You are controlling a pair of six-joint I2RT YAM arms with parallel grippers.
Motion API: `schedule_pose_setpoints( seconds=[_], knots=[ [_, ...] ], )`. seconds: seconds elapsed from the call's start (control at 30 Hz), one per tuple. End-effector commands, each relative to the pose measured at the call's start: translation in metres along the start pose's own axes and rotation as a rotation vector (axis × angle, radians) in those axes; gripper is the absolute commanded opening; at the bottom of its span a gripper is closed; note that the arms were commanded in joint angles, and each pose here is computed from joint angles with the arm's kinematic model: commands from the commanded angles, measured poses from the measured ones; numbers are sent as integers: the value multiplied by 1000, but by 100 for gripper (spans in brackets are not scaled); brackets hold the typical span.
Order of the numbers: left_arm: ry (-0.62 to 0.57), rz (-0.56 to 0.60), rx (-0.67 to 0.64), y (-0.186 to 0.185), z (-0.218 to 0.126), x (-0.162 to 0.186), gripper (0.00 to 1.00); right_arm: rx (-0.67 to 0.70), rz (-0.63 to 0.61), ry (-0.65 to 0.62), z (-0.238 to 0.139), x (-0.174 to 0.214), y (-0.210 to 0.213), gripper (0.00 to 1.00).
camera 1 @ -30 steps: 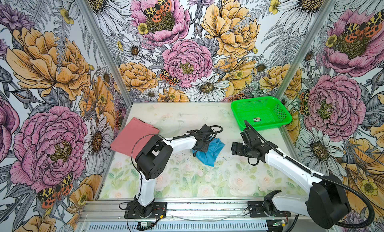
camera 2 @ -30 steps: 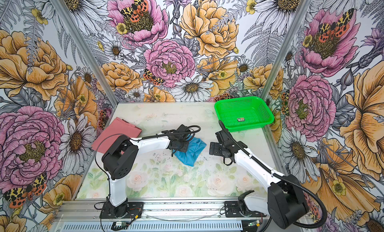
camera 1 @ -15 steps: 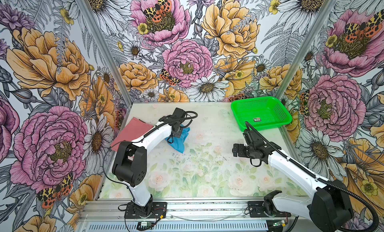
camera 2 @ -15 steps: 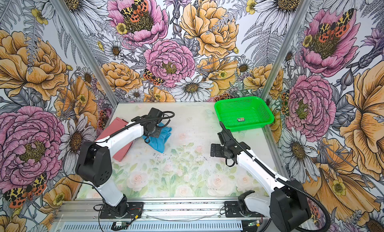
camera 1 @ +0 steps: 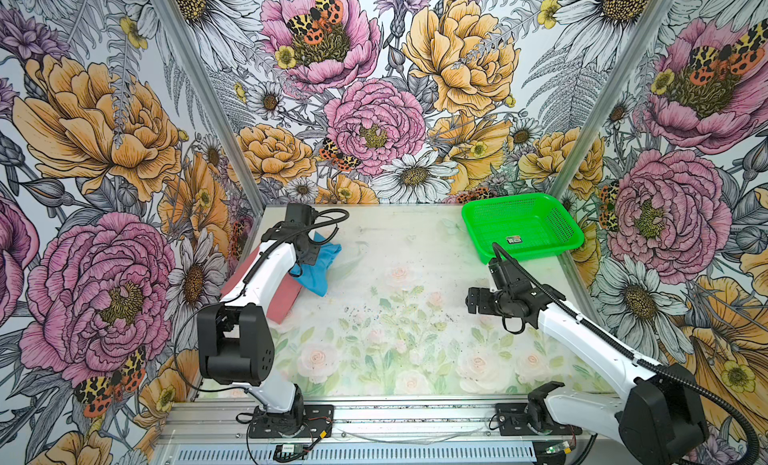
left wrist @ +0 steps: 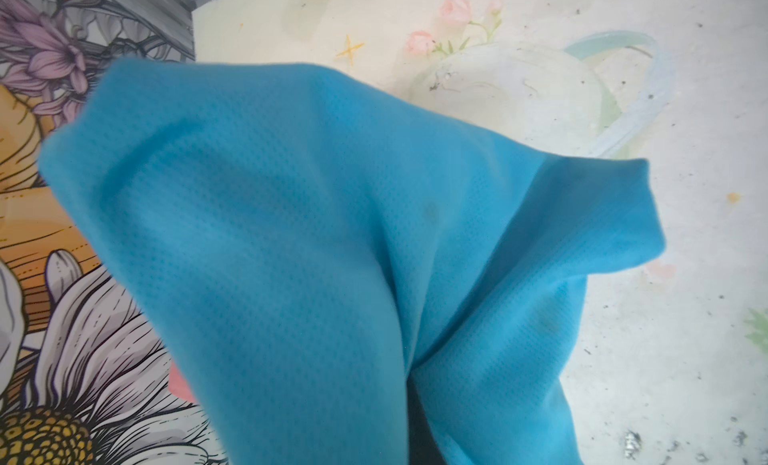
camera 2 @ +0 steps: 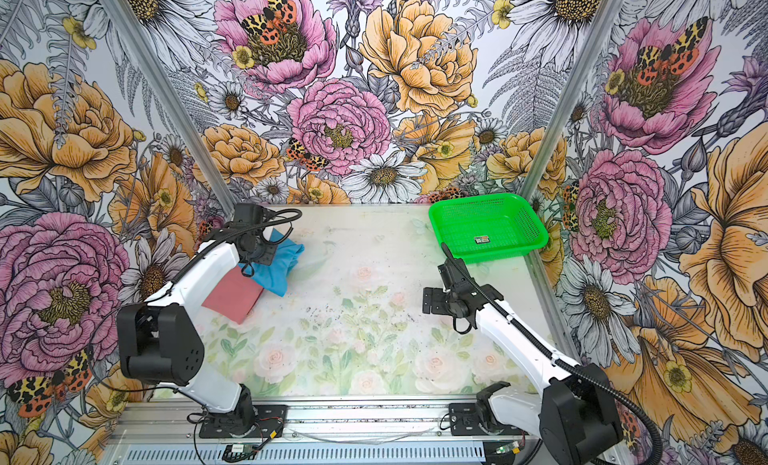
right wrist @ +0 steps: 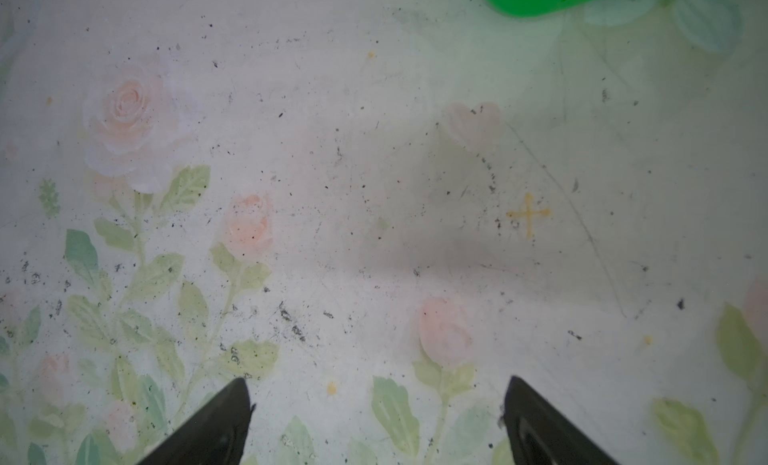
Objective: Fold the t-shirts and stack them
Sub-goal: 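Carry the blue shirt with the left gripper onto the folded pink shirt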
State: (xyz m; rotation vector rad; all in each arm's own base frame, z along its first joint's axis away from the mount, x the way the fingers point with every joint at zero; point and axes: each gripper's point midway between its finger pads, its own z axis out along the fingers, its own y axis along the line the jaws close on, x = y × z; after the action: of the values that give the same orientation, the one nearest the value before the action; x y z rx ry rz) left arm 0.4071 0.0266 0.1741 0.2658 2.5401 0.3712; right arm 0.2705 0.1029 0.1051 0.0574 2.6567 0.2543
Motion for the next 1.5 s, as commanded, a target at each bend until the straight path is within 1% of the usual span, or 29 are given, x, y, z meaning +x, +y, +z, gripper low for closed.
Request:
schedule_pose_setpoints(
  seconds=[0.0,0.07,0.17,0.23,0.27,0.37,0.43,0.53,0.67,0.83,0.93,1.03,1.13,1.17,1.27,1.3,1.33,1.4,1.47],
  knots=[
    [-118,1,46,17,-13,-14,0,-11,-13,-16,-5,-3,1,96],
    [-119,-25,54,26,-12,-12,0,-10,-14,-16,-5,-2,-1,97],
    [-115,-12,47,37,-12,-2,0,-13,-12,-2,-3,0,-2,97],
    [-116,-25,29,46,-11,6,0,-56,-28,8,-3,0,6,97],
    [-121,-32,22,49,-11,8,0,-95,-54,10,-5,0,16,96],
    [-101,-49,0,59,-5,16,0,-249,-246,-26,-23,-2,66,96],
    [-80,-68,-7,65,3,21,0,-400,-377,-56,-41,3,110,96],
    [-30,-74,-43,73,18,30,0,-578,-533,-100,-64,15,164,96],
    [2,-78,-85,82,33,34,0,-693,-712,-138,-81,36,214,96],
    [24,-73,-127,89,47,39,0,-739,-844,-140,-81,54,254,96],
    [17,-80,-177,99,48,42,0,-746,-883,-127,-75,61,269,96],
    [8,-108,-202,109,46,42,0,-741,-896,-116,-68,63,275,96],
    [-9,-103,-233,116,45,38,10,-742,-895,-112,-64,64,277,96],
    [-14,-100,-246,119,44,36,17,-743,-895,-111,-63,65,277,96],
    [-12,-120,-298,128,44,35,46,-744,-898,-104,-61,67,276,96],
    [-19,-132,-324,132,42,33,93,-740,-897,-102,-59,68,276,96],
    [-34,-144,-353,137,37,30,99,-736,-896,-99,-58,68,275,96],
    [-57,-176,-407,149,26,24,99,-730,-894,-95,-55,69,274,96],
    [-95,-210,-428,159,12,16,99,-725,-892,-89,-53,70,273,96]
  ],
)
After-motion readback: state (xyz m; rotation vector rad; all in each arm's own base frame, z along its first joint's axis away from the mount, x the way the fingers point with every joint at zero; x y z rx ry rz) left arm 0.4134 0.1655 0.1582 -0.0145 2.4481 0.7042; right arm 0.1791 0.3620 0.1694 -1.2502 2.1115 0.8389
